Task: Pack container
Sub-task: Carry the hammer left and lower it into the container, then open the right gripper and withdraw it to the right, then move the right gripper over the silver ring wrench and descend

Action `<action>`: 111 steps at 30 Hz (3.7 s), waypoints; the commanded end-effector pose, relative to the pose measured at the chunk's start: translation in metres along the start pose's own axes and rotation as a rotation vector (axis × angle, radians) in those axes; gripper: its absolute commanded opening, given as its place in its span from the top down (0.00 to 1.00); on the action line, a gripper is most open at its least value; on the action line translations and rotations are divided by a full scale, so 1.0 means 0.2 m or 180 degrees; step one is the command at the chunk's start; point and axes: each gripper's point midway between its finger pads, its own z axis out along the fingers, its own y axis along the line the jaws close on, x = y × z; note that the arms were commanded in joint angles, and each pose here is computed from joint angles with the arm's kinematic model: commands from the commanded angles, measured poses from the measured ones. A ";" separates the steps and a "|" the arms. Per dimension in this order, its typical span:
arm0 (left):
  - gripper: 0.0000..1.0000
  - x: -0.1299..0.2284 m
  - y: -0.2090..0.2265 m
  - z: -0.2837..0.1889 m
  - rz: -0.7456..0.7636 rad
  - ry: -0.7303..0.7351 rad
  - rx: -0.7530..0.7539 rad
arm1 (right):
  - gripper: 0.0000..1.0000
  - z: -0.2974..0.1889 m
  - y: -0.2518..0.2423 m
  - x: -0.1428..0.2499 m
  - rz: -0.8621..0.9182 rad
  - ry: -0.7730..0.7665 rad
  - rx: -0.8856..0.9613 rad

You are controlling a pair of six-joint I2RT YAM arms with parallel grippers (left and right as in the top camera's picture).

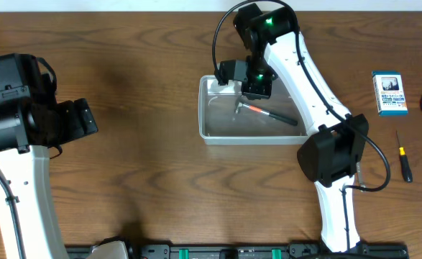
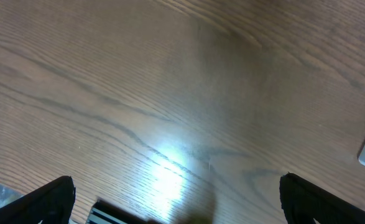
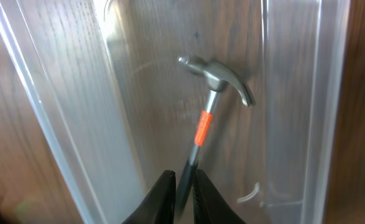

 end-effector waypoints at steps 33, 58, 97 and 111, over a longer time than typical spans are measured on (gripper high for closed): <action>0.02 -0.01 0.01 -0.02 -0.0002 -0.0031 -0.0008 | 0.01 -0.99 -0.05 0.77 0.3135 -0.0728 0.1403; 0.02 -0.01 0.01 -0.02 -0.0001 -0.0031 -0.0008 | 0.01 -0.65 -0.12 1.58 0.4369 -0.0370 0.0921; 0.02 -0.01 0.01 -0.02 -0.0001 -0.0031 -0.0008 | 0.01 -0.54 0.58 1.45 0.4777 -0.0594 0.1125; 0.02 -0.01 0.01 -0.02 -0.0001 -0.0031 -0.0008 | 0.01 -0.10 0.44 1.57 0.4267 0.0081 0.0574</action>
